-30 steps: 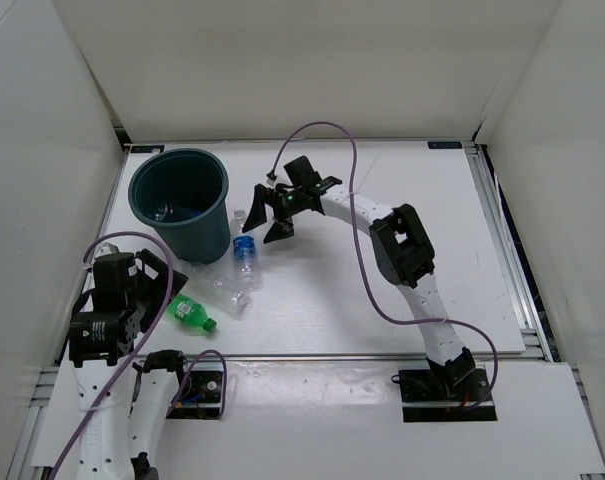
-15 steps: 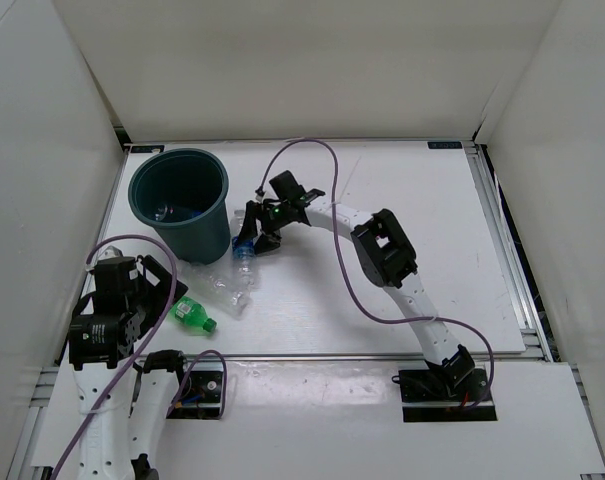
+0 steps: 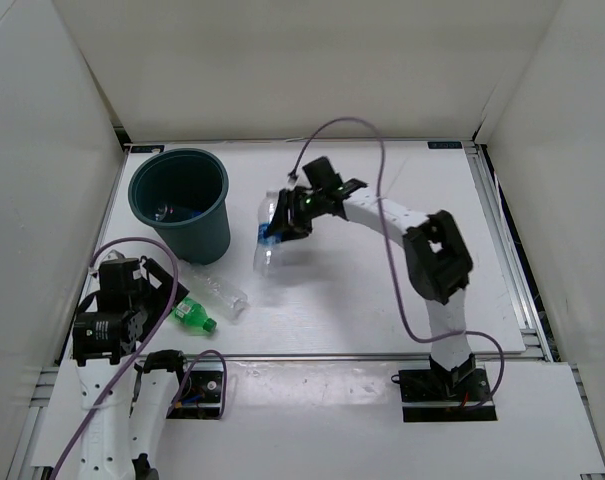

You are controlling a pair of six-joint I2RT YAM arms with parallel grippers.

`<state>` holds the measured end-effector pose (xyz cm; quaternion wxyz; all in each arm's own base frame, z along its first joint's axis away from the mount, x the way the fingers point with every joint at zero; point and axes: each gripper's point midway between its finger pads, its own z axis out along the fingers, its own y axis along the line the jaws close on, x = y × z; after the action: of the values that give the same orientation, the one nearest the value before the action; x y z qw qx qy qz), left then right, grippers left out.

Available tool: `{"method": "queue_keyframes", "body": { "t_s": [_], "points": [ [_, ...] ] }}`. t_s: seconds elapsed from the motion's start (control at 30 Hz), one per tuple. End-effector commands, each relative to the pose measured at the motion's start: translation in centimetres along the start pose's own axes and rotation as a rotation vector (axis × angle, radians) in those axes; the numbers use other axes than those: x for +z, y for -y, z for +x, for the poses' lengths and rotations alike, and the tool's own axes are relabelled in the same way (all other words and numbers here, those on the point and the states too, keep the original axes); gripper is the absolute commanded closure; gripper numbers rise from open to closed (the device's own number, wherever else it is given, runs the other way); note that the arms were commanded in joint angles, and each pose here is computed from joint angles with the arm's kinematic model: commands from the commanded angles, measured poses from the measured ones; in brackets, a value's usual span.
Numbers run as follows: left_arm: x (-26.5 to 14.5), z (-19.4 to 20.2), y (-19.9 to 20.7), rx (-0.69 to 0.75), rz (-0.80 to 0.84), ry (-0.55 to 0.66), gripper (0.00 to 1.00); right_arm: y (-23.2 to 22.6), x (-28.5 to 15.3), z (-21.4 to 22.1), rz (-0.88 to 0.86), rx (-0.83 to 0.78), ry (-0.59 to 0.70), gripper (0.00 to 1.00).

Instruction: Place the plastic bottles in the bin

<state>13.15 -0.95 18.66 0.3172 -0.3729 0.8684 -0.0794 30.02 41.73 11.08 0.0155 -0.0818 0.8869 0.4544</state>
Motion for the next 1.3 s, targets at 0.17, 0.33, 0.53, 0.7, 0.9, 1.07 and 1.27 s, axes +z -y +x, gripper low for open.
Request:
{"method": "queue_keyframes", "body": {
  "t_s": [0.17,0.33,0.53,0.7,0.9,1.07,1.27],
  "points": [
    [1.4,1.6,-0.6,0.038,-0.032,-0.090,0.01,-17.4,-13.5,-7.8,-0.139,-0.347,0.506,0.80],
    [1.9,3.0,-1.2,0.100,-0.056,-0.182,0.01,-27.5,-14.6,-10.7,-0.297,-0.562,0.640,0.80],
    [1.6,4.6,-1.5,0.160,-0.032,-0.256,0.01,-28.0,-9.8,-12.1,-0.264,-0.694,0.757,0.71],
    [1.4,5.7,-1.6,0.186,-0.003,-0.279,0.01,-27.4,-5.0,-12.2,-0.099,-0.949,0.802,0.00],
    [1.4,4.8,-1.3,0.120,-0.058,-0.274,0.01,-26.8,-11.8,-9.7,0.051,-0.851,0.849,0.00],
    [3.2,4.6,0.6,-0.012,-0.057,-0.298,0.01,-27.6,-16.7,-4.3,-0.010,-0.774,0.800,0.00],
    [6.1,4.8,-1.1,-0.122,-0.232,-0.306,0.01,-27.4,-18.1,0.3,0.026,-0.818,0.704,0.00]
  ]
}}
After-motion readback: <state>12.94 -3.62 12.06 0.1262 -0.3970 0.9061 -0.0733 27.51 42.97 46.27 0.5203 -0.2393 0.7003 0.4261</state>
